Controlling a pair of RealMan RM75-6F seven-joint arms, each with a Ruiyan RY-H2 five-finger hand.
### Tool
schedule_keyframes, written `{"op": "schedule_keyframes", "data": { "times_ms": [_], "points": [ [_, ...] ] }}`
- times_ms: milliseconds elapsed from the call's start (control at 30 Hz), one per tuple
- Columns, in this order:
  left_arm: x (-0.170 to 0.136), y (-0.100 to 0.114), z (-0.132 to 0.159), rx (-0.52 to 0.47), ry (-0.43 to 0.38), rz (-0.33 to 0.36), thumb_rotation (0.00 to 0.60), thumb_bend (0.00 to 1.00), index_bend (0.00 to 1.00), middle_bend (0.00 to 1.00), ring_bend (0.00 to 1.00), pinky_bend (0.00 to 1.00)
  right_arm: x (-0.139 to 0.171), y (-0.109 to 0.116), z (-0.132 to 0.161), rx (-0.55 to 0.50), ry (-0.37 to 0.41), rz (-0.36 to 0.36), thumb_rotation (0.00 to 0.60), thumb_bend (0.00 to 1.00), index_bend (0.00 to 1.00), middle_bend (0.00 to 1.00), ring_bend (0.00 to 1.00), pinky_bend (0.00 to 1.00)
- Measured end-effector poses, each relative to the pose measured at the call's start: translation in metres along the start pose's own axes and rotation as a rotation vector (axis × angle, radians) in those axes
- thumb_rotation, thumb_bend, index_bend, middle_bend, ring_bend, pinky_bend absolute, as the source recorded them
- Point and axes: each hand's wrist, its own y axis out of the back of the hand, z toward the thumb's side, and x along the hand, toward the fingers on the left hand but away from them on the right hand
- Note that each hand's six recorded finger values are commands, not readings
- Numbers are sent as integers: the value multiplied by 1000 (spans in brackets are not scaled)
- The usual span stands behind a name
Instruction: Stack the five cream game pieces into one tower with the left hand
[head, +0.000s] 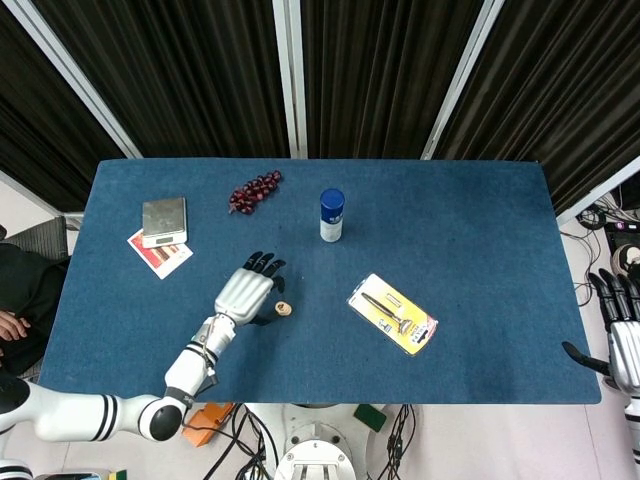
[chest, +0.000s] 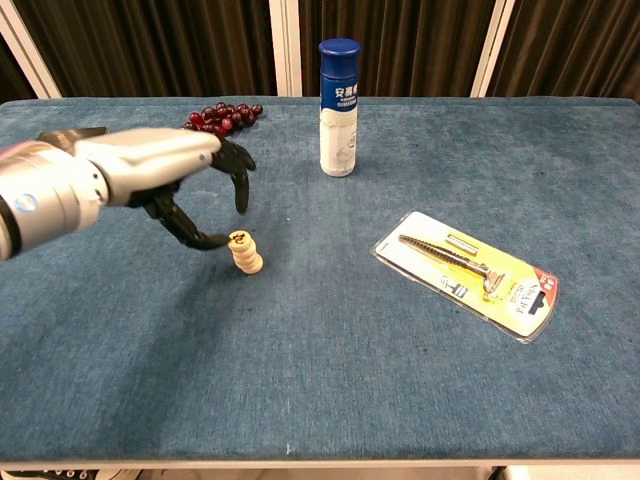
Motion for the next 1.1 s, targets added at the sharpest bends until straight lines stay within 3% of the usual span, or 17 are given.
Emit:
{"op": "schedule_keyframes", "data": {
  "times_ms": [167,300,500,667,800,1100],
  "points": [
    [-11,21,-26,-46,64,81,600,257,313,102,0,0,2,2,-4,2,-6,0,600,174,0,99,0,60],
    [-34,39,-69,-68,161,166,600,211,262,102,0,0,4,5,-9,-2,-12,2,600,175,0,98,0,60],
    [-80,50,-129,-97,292,275,600,176,193,101,0,0,2,7,-16,-38,-2,35,600,175,0,98,0,60],
    [-125,48,-166,-104,356,320,600,175,193,101,0,0,2,10,-12,-41,29,43,600,174,0,98,0,60],
    [-177,44,-192,-98,415,352,600,174,193,101,0,0,7,11,-6,-44,55,36,600,175,0,98,0,60],
    [-263,26,-204,-69,469,349,600,173,193,101,0,0,17,6,6,-46,78,33,600,174,0,98,0,60]
  ]
}}
